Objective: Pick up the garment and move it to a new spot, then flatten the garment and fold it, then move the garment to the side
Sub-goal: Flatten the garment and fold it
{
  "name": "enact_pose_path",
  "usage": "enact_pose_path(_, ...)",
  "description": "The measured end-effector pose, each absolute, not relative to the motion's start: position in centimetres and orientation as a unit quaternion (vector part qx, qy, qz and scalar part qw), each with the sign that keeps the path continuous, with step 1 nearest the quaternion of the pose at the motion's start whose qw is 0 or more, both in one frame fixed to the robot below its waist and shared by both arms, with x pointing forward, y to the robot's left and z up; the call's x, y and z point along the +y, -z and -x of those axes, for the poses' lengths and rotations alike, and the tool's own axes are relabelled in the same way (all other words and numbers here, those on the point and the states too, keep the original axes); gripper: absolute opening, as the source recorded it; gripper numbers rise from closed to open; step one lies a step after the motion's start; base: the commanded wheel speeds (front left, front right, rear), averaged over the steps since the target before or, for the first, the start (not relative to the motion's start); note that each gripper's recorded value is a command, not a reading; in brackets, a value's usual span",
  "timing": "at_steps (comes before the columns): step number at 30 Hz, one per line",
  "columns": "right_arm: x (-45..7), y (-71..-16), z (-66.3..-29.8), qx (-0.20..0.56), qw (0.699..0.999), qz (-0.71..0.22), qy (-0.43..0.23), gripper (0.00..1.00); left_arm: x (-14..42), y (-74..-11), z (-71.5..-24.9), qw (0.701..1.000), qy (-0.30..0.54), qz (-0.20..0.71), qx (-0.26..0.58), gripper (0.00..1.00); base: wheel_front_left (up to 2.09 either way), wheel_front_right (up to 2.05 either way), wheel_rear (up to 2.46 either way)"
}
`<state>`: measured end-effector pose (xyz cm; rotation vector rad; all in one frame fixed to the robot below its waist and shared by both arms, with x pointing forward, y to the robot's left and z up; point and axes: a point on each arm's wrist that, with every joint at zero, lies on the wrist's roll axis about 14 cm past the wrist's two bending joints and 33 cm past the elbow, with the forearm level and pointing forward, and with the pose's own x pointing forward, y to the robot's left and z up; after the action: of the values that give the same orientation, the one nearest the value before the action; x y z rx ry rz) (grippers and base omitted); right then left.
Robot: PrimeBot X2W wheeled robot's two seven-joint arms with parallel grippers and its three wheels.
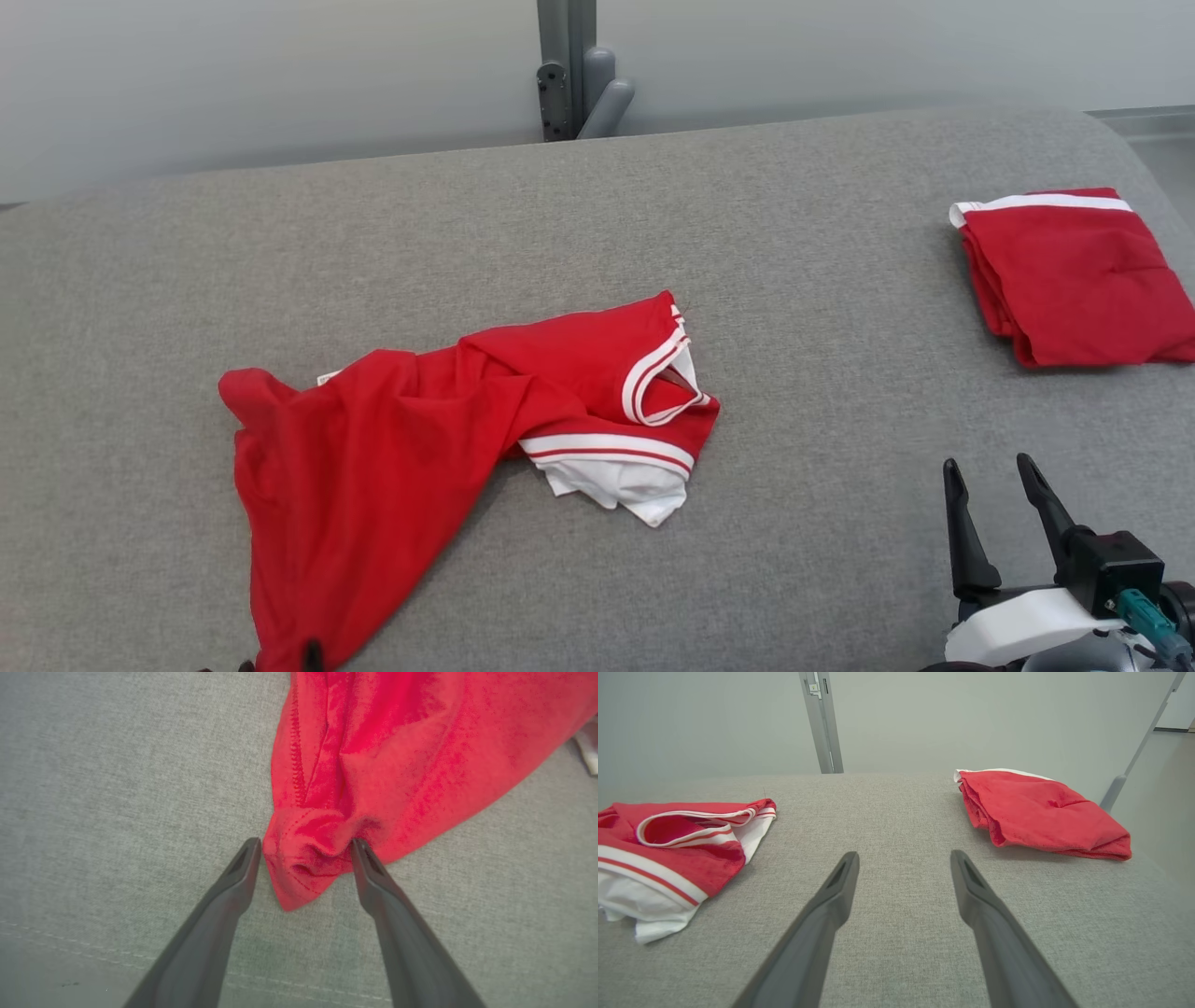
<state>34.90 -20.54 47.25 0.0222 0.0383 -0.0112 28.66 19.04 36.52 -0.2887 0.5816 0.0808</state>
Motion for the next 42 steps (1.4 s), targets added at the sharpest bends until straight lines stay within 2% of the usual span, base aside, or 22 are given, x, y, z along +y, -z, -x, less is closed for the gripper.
enact_pose_path(3, -21.5, -47.4, -34.0, 0.017, 1.000, -0.013, 0.022, 1.00, 18.0, -39.7, -30.2, 0.960, -0.022, 0.126, 0.249, 1.00, 0.00, 0.00, 0.00)
enact_pose_path(7, -22.3, -47.5, -33.0, 0.016, 0.999, -0.014, 0.035, 1.00, 13.0, -47.2, -34.0, 0.975, 0.078, 0.129, 0.160, 1.00, 0.00, 0.00, 0.00)
enact_pose_path(12, -23.0, -47.4, -32.3, 0.018, 0.998, -0.018, 0.050, 1.00, 3.9, -50.0, -35.4, 0.952, 0.256, 0.062, 0.155, 1.00, 0.00, 0.00, 0.00)
enact_pose_path(16, -23.5, -47.8, -32.5, 0.011, 0.998, -0.021, 0.059, 1.00, -2.1, -49.2, -35.5, 0.917, 0.355, 0.010, 0.179, 1.00, 0.00, 0.00, 0.00)
enact_pose_path(23, -25.8, -47.1, -31.2, 0.021, 0.993, -0.041, 0.104, 1.00, -5.1, -45.0, -37.7, 0.888, 0.393, -0.074, 0.226, 1.00, 0.00, 0.00, 0.00)
enact_pose_path(29, -27.7, -46.5, -29.6, 0.033, 0.989, -0.041, 0.140, 1.00, -4.8, -40.4, -37.9, 0.854, 0.411, -0.148, 0.283, 1.00, 0.00, 0.00, 0.00)
enact_pose_path(30, -28.0, -46.4, -29.2, 0.036, 0.988, -0.040, 0.147, 1.00, -4.8, -39.7, -38.2, 0.848, 0.413, -0.160, 0.290, 0.00, 0.00, 0.00, 0.00)
enact_pose_path(34, -28.5, -46.3, -28.7, 0.039, 0.986, -0.039, 0.157, 1.00, -5.6, -39.6, -38.5, 0.844, 0.425, -0.144, 0.295, 0.00, 0.00, 0.00, 0.00)
enact_pose_path(38, -28.5, -46.5, -28.9, 0.036, 0.986, -0.038, 0.156, 1.00, -8.6, -42.7, -38.3, 0.850, 0.446, -0.048, 0.275, 0.00, 0.00, 0.00, 0.00)
enact_pose_path(42, -28.3, -46.6, -29.1, 0.034, 0.987, -0.033, 0.151, 1.00, -11.5, -47.3, -37.4, 0.840, 0.486, 0.042, 0.236, 0.00, 0.00, 0.00, 0.00)
